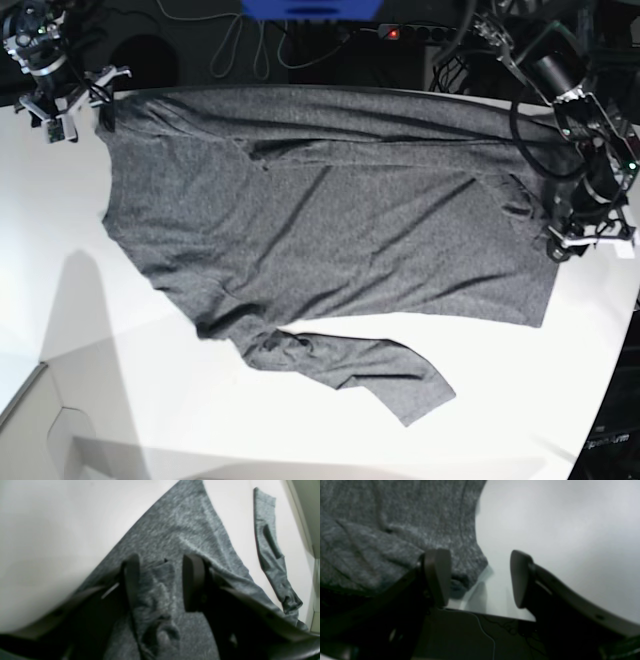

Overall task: Layout the t-shirt on the table in an organized manner, then fold the t-shirt properly
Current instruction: 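Lower the shirt edge with both grippers and release it on the table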

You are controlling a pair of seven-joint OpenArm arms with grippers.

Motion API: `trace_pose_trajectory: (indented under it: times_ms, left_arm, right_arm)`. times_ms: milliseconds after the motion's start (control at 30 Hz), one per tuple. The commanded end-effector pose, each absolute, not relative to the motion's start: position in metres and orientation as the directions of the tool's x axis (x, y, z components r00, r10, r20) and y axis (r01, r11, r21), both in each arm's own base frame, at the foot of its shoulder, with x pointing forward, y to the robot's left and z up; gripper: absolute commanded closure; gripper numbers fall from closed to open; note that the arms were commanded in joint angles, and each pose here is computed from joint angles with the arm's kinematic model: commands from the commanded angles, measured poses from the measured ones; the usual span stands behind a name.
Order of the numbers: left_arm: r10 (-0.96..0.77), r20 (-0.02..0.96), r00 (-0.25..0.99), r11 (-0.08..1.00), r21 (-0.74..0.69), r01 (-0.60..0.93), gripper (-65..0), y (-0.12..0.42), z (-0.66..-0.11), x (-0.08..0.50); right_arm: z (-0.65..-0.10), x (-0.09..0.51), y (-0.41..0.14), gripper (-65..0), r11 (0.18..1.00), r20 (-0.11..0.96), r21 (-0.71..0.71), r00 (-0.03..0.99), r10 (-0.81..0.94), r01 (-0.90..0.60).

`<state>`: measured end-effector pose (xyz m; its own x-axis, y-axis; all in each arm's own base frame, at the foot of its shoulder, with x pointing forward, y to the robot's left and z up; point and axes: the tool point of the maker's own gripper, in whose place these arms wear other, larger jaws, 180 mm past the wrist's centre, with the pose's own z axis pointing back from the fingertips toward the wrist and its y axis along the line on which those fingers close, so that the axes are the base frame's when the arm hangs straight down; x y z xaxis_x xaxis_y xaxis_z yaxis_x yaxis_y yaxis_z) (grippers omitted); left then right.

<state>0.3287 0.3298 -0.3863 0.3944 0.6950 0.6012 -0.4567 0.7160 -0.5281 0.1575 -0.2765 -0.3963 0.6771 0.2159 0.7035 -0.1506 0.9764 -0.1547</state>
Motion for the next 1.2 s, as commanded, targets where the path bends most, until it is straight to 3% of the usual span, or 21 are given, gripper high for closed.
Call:
trace_pose_trajectory:
  times_ms: [0,300,367,533,833,1167]
  left_arm:
    - [0.672,0.645,0.363,0.735,-0.52,-0.436,-27.3,0.339,-0.37,0.338]
    - [0.656,0.601,0.456,0.754,-0.497,-0.429,-26.4,0.321,-0.397,0.337]
    - [0.662,0.589,0.464,0.749,-0.5,-0.434,-21.6,0.319,-0.402,0.336]
    - [0.667,0.589,0.457,0.745,-0.505,-0.436,0.0,0.321,-0.401,0.334]
    - [0.63,0.708,0.319,0.766,-0.499,-0.406,-0.2,0.35,-0.34,0.309]
    - [0.671,0.682,0.291,0.713,-0.485,-0.506,-0.4,0.379,-0.358,0.249]
  right_arm:
    - [-0.388,0.162,-0.28,-38.1,0.975,0.724,-0.167,0.653,0.224,-0.148]
    - [-0.389,0.159,-0.281,-38.1,0.975,0.719,-0.168,0.658,0.222,-0.145]
    - [-0.389,0.159,-0.281,-38.1,0.975,0.719,-0.168,0.658,0.222,-0.145]
    - [-0.389,0.158,-0.282,-38.1,0.975,0.718,-0.169,0.66,0.222,-0.144]
    - [-0.389,0.157,-0.281,-38.0,0.976,0.717,-0.166,0.662,0.219,-0.143]
    - [-0.394,0.154,-0.271,-38.0,0.983,0.724,-0.135,0.664,0.184,-0.124]
